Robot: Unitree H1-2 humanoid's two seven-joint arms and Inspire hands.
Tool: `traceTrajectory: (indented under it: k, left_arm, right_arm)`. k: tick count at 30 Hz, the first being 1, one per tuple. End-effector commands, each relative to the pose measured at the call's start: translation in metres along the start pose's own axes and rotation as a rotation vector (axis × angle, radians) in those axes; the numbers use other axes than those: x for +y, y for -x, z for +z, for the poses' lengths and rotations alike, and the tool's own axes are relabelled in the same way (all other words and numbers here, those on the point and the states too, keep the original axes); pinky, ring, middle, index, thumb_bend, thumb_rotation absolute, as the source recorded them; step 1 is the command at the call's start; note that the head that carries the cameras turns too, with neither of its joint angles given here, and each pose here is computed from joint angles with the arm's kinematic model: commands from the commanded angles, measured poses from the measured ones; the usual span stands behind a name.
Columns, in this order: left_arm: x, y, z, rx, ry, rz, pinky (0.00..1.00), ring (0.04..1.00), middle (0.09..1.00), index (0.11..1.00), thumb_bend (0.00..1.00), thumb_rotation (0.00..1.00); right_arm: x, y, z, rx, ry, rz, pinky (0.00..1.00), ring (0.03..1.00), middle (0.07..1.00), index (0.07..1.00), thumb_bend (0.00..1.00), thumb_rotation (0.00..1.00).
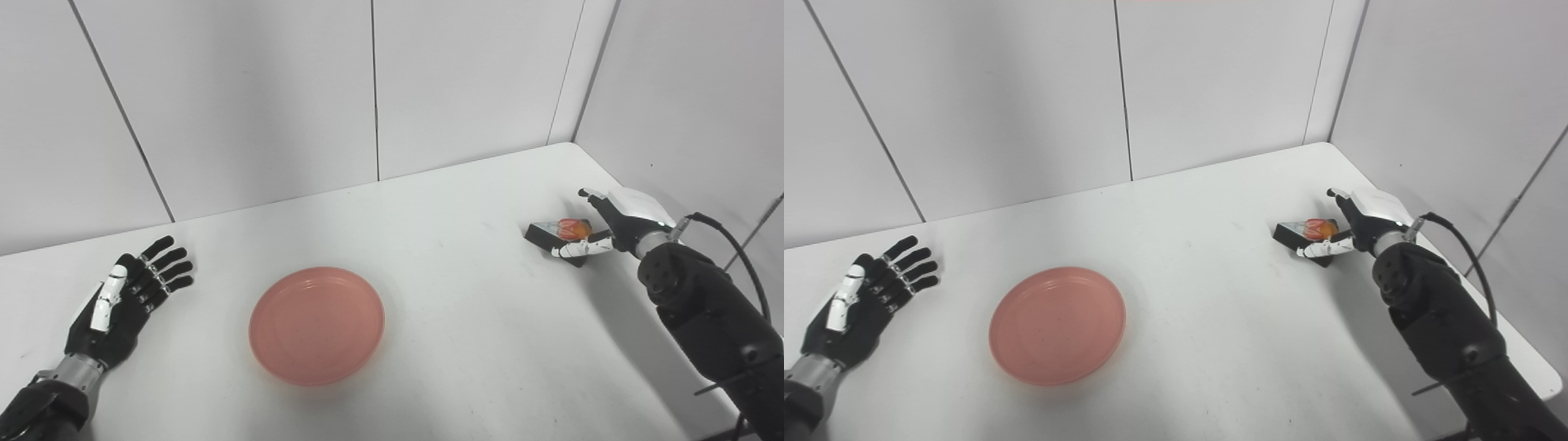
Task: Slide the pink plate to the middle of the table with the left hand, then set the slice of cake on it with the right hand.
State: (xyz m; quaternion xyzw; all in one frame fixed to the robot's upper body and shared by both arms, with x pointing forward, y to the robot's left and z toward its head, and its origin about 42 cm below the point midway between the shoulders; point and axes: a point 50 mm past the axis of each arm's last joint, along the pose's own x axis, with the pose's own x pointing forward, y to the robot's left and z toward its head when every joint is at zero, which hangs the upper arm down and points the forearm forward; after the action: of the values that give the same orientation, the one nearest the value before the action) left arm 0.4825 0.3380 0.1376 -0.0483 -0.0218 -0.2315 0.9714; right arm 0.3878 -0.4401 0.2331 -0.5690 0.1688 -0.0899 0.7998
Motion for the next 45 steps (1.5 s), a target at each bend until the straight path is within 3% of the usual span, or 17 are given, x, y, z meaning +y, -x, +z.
traceTrajectory:
  k: [1,15,25,34,39,43,44,45]
  left_arm:
    - [-0.007,0.048,-0.066,0.226,0.103,0.040,0.78,0.809,0.832,0.825,0.54,0.92]
    - [-0.005,0.051,-0.065,0.223,0.109,0.036,0.77,0.806,0.824,0.818,0.54,0.90]
    - [-0.002,0.054,-0.065,0.223,0.111,0.033,0.77,0.809,0.826,0.821,0.54,0.90]
    - [-0.001,0.055,-0.064,0.221,0.109,0.027,0.77,0.803,0.822,0.818,0.55,0.88]
    - [-0.001,0.056,-0.064,0.219,0.106,0.024,0.76,0.801,0.820,0.813,0.55,0.88]
    - [-0.001,0.055,-0.063,0.218,0.111,0.023,0.76,0.799,0.819,0.812,0.55,0.88]
    - [-0.001,0.056,-0.063,0.218,0.110,0.022,0.76,0.800,0.819,0.812,0.55,0.88]
    - [-0.001,0.056,-0.063,0.218,0.110,0.021,0.76,0.803,0.821,0.814,0.55,0.88]
  right_arm:
    - [-0.029,-0.004,0.007,-0.027,0.013,-0.072,0.76,0.867,0.911,0.908,1.00,0.55]
    - [-0.014,-0.016,0.006,-0.034,0.012,-0.014,0.77,0.869,0.913,0.878,1.00,0.55]
    - [-0.011,-0.027,0.003,0.012,0.048,0.018,0.77,0.881,0.920,0.888,1.00,0.57]
    - [-0.016,-0.026,0.002,0.043,0.047,0.081,0.71,0.826,0.873,0.874,1.00,0.53]
    - [-0.019,-0.028,0.002,0.048,0.045,0.123,0.70,0.769,0.804,0.790,1.00,0.41]
    - [-0.020,-0.028,0.004,0.055,0.086,0.101,0.62,0.676,0.711,0.683,0.91,0.24]
    - [-0.020,-0.029,0.003,0.059,0.088,0.088,0.57,0.629,0.672,0.635,0.82,0.20]
    - [-0.020,-0.029,0.003,0.061,0.088,0.080,0.48,0.534,0.593,0.538,0.62,0.15]
